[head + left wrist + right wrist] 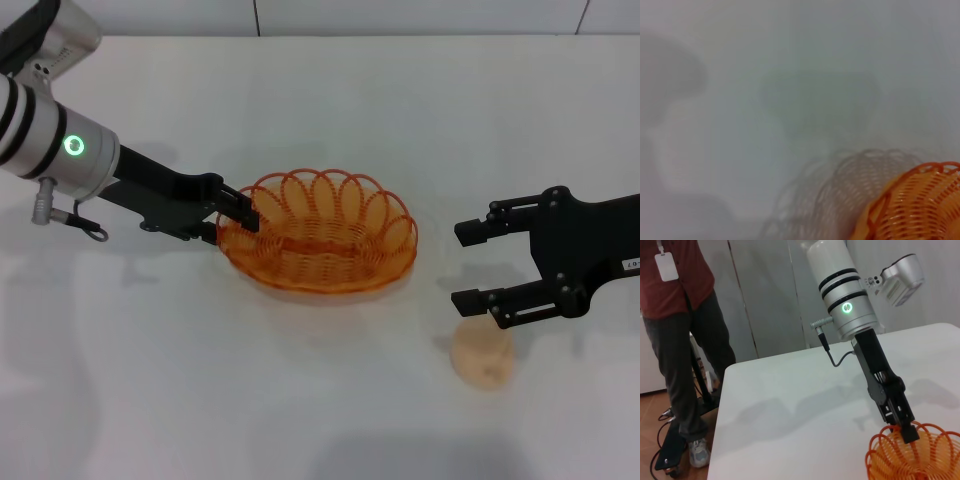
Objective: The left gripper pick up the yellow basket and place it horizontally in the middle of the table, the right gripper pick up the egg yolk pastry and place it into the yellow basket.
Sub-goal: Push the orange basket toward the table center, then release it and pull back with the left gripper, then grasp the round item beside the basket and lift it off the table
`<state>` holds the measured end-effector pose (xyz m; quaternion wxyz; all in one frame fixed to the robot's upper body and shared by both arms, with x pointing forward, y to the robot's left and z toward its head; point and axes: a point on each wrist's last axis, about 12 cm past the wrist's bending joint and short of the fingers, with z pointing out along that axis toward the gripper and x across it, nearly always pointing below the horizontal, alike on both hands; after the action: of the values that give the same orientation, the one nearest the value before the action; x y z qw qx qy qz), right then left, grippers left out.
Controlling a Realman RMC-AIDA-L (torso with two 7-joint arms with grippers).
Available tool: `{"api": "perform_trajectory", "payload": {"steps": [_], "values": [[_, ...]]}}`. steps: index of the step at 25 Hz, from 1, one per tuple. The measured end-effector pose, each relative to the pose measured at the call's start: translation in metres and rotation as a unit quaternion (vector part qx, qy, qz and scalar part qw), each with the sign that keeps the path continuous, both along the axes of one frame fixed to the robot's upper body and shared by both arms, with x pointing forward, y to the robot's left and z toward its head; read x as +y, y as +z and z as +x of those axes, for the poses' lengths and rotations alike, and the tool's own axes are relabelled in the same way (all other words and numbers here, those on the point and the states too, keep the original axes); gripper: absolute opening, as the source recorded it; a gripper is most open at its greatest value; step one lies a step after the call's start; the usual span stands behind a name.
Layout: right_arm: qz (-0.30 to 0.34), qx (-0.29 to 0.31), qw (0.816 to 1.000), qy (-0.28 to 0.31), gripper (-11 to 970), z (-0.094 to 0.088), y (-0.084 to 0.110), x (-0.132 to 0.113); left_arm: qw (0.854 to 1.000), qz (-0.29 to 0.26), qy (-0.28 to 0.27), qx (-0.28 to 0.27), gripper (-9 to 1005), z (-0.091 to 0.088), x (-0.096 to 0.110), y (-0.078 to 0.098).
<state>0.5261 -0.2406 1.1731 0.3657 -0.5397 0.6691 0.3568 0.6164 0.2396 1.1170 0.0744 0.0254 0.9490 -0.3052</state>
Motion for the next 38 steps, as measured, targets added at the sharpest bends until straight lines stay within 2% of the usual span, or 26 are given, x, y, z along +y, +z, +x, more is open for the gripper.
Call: {"api": "perform_trajectory", "payload": {"steps": [8, 13, 21, 22, 23, 26, 31, 34, 38], "values": [[0.001, -0.001, 1.000, -0.003, 738, 0.001, 0.000, 0.000, 1.000, 0.005, -0.008, -0.009, 654, 0.001, 0.005, 0.003], [0.003, -0.001, 1.000, -0.004, 738, 0.001, 0.000, 0.000, 1.000, 0.001, -0.011, -0.028, 879, 0.005, 0.012, 0.010], [0.006, 0.005, 1.000, -0.013, 738, 0.001, -0.003, -0.002, 0.988, -0.041, -0.025, -0.150, 874, 0.014, 0.025, 0.040], [0.006, 0.006, 1.000, -0.015, 738, 0.002, -0.004, -0.003, 0.988, -0.041, -0.025, -0.150, 873, 0.014, 0.025, 0.040], [0.006, 0.008, 1.000, -0.017, 738, 0.002, -0.005, -0.003, 0.978, -0.049, -0.035, -0.199, 873, 0.015, 0.031, 0.047], [0.007, 0.008, 1.000, -0.025, 738, 0.004, -0.007, -0.003, 0.968, -0.053, -0.052, -0.241, 871, 0.014, 0.035, 0.051], [0.005, 0.006, 0.999, -0.044, 738, 0.008, -0.008, -0.004, 0.939, -0.045, -0.125, -0.319, 869, 0.008, 0.043, 0.060], [0.004, 0.012, 0.998, -0.056, 738, 0.011, -0.008, -0.004, 0.919, -0.038, -0.173, -0.353, 868, 0.001, 0.048, 0.067], [-0.019, 0.025, 0.997, -0.067, 738, 0.013, -0.010, -0.004, 0.897, -0.037, -0.242, -0.368, 867, -0.009, 0.051, 0.075]]}}
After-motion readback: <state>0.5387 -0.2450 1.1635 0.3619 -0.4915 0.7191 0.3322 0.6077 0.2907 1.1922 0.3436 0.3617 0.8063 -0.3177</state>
